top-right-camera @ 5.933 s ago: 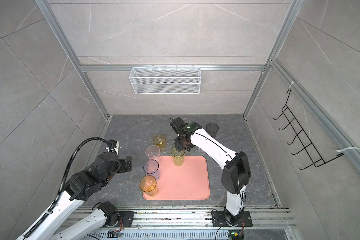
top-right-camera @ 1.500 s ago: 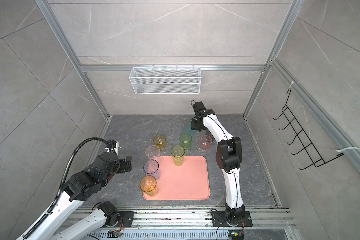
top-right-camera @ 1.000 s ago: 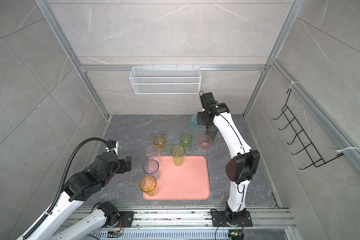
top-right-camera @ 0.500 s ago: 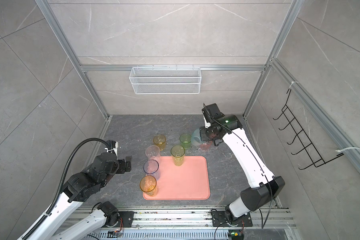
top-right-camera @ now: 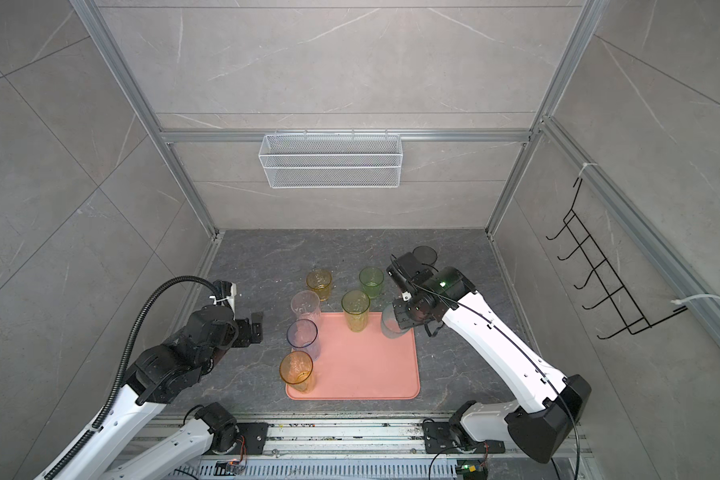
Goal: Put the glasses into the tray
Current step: 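Carry the teal cup with the right gripper and lower it onto the tray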
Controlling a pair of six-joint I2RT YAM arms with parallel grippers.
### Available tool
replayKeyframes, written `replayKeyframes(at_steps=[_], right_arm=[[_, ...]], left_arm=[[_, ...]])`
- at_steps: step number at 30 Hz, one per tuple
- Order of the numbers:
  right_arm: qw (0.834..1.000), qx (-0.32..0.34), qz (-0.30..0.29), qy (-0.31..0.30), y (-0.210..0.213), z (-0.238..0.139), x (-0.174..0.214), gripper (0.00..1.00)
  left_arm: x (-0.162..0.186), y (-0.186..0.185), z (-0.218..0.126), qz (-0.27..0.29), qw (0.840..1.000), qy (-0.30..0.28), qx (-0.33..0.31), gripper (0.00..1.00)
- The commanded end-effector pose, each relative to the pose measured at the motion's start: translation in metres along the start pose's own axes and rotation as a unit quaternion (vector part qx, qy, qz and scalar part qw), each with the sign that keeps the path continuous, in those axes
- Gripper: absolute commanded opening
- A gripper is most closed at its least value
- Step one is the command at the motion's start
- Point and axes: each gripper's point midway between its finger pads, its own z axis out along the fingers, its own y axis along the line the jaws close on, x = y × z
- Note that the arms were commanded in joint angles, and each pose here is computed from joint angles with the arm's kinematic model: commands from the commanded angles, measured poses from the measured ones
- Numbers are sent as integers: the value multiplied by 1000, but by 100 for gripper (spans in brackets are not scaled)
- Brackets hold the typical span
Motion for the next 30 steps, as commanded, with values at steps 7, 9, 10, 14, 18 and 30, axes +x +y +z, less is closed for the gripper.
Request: replayKeyframes(at_steps=[7,9,10,14,18,30], right_arm=[[1000,-11,18,-9,22,18,12,0],[1000,-12,20,-7,28,25,15,0],[1000,-14,18,-7,32,29,16,0],[1000,-13,12,1,45,39,20,0],[1000,-19,3,6,60,47,22,0],[999,-24,-13,20,91,70,21,0]], left_arm=[[-5,-3,-1,-10,1000,-7,5,100],[-4,-3,0,-10,1000,-6,5,100],[-4,-3,0,-8,1000,-5,4,100],[-5,-3,0,-9,1000,-5,4,100],[-3,-4,1,-7,1000,-2,3,100],[-3,-4,2,-7,1000,-2,3,100]])
